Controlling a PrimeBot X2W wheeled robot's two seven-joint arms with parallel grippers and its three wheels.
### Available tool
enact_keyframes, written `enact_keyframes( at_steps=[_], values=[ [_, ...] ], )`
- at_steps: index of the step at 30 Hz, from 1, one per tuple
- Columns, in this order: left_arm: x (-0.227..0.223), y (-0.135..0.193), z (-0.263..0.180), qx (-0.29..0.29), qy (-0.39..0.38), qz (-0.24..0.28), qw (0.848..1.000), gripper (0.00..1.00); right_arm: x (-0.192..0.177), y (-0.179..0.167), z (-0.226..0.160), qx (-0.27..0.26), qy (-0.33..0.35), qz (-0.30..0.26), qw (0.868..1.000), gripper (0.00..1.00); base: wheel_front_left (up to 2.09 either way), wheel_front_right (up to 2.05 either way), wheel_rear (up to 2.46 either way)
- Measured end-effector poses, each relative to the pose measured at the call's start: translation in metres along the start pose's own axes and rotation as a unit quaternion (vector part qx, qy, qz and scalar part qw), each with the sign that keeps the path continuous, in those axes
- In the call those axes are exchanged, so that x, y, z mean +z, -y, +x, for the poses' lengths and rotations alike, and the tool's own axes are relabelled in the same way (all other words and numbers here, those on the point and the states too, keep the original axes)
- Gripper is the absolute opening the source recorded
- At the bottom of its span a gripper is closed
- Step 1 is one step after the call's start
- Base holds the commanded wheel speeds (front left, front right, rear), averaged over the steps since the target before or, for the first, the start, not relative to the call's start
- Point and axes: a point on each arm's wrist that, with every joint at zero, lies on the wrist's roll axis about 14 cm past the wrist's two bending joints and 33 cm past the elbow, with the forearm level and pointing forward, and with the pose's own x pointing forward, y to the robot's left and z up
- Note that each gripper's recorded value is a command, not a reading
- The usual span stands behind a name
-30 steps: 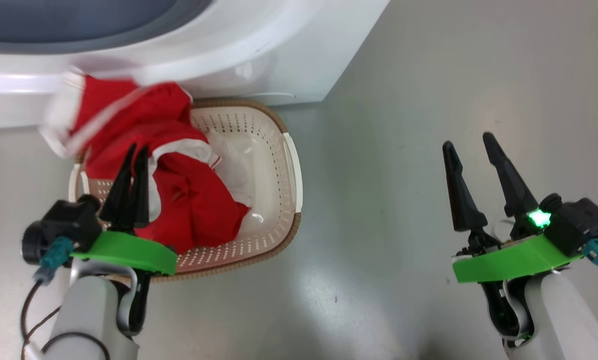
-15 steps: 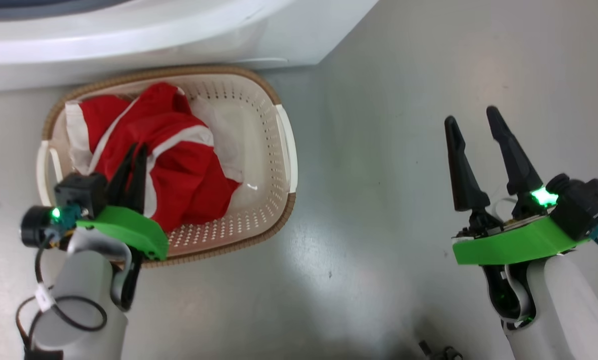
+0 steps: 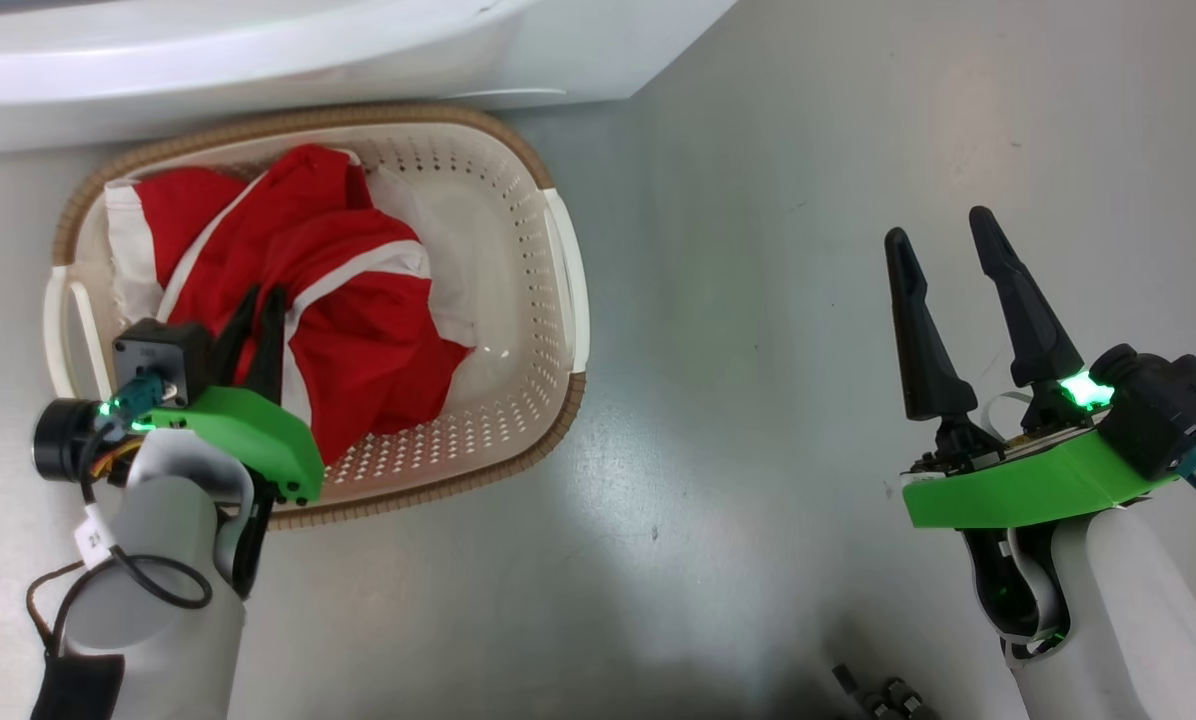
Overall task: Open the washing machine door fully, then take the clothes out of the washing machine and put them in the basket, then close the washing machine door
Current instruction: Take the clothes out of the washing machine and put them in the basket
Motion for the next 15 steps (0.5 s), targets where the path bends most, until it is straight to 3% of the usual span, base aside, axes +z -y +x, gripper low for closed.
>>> enact_keyframes(
  at_steps=[2,3,15],
  values=[
    [0.003,0.001,-0.001,0.000,0.003,0.002,1.000,0.92,0.002,-0.002,0.000,0.002,0.003,0.000,1.000,1.00,0.00,0.00,0.00],
    [0.005,0.001,-0.002,0.000,0.005,0.003,1.000,1.00,0.003,-0.003,0.000,0.003,0.004,0.000,1.000,1.00,0.00,0.00,0.00],
    [0.043,-0.003,-0.031,0.019,0.057,-0.014,0.998,1.00,0.028,-0.016,-0.007,0.019,0.029,0.000,0.999,1.00,0.00,0.00,0.00]
  ],
)
